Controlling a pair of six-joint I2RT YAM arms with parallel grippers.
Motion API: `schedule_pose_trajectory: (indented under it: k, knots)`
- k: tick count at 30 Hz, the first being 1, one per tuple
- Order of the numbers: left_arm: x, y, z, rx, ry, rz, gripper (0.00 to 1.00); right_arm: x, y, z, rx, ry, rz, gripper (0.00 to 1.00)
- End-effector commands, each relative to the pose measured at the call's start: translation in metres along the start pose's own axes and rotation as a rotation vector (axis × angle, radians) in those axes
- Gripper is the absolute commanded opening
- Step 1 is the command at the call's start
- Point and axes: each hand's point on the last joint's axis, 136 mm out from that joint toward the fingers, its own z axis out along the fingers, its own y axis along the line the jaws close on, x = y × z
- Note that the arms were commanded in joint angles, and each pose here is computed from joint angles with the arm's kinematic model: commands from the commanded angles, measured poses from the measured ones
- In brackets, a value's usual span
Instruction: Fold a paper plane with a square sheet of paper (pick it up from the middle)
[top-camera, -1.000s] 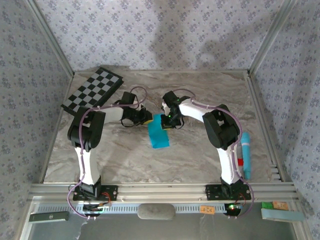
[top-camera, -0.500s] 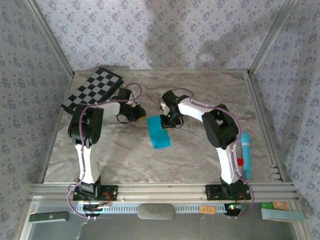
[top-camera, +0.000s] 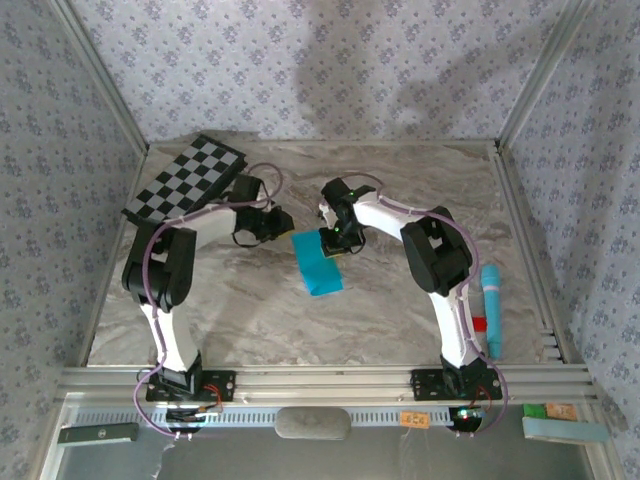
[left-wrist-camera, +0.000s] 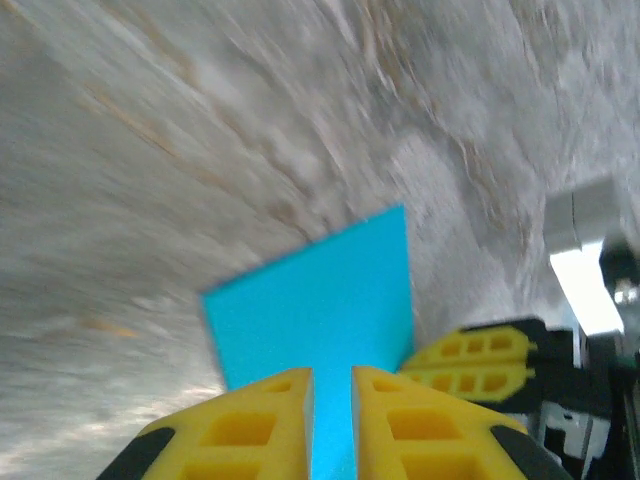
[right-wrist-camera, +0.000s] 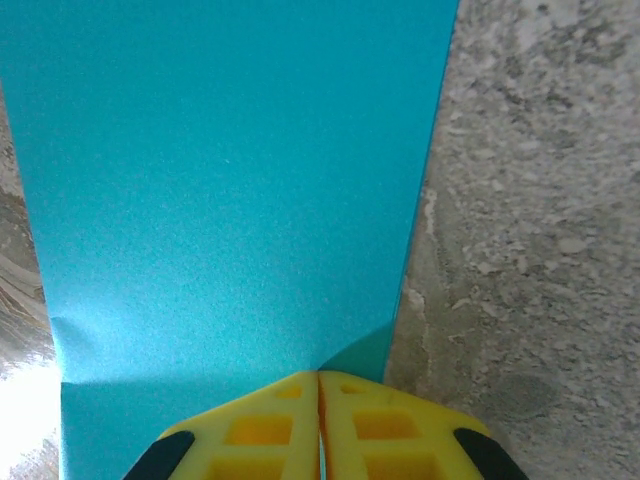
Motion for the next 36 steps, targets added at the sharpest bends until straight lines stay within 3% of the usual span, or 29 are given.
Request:
schedule_pose_trajectory:
  k: [1, 14, 22, 29, 36]
  knots:
    - [0.023, -0.003, 0.017, 0.024, 0.07, -0.035, 0.17, 0.037, -0.05, 0.038, 0.164, 0.167, 0.02, 0.1]
    - [0.03, 0.02, 0.045, -0.044, 0.121, -0.077, 0.15, 0.004, -0.029, 0.014, 0.061, 0.116, -0.04, 0.1]
    - [0.045, 0.045, 0.049, -0.122, 0.145, -0.106, 0.13, -0.023, 0.0, -0.022, -0.061, -0.023, -0.005, 0.1]
    - [0.044, 0.047, 0.053, -0.133, 0.168, -0.073, 0.12, -0.019, 0.005, -0.026, -0.092, -0.051, -0.001, 0.1]
    - [0.043, 0.045, 0.054, -0.127, 0.194, -0.019, 0.12, 0.001, -0.011, 0.005, -0.079, 0.033, 0.037, 0.1]
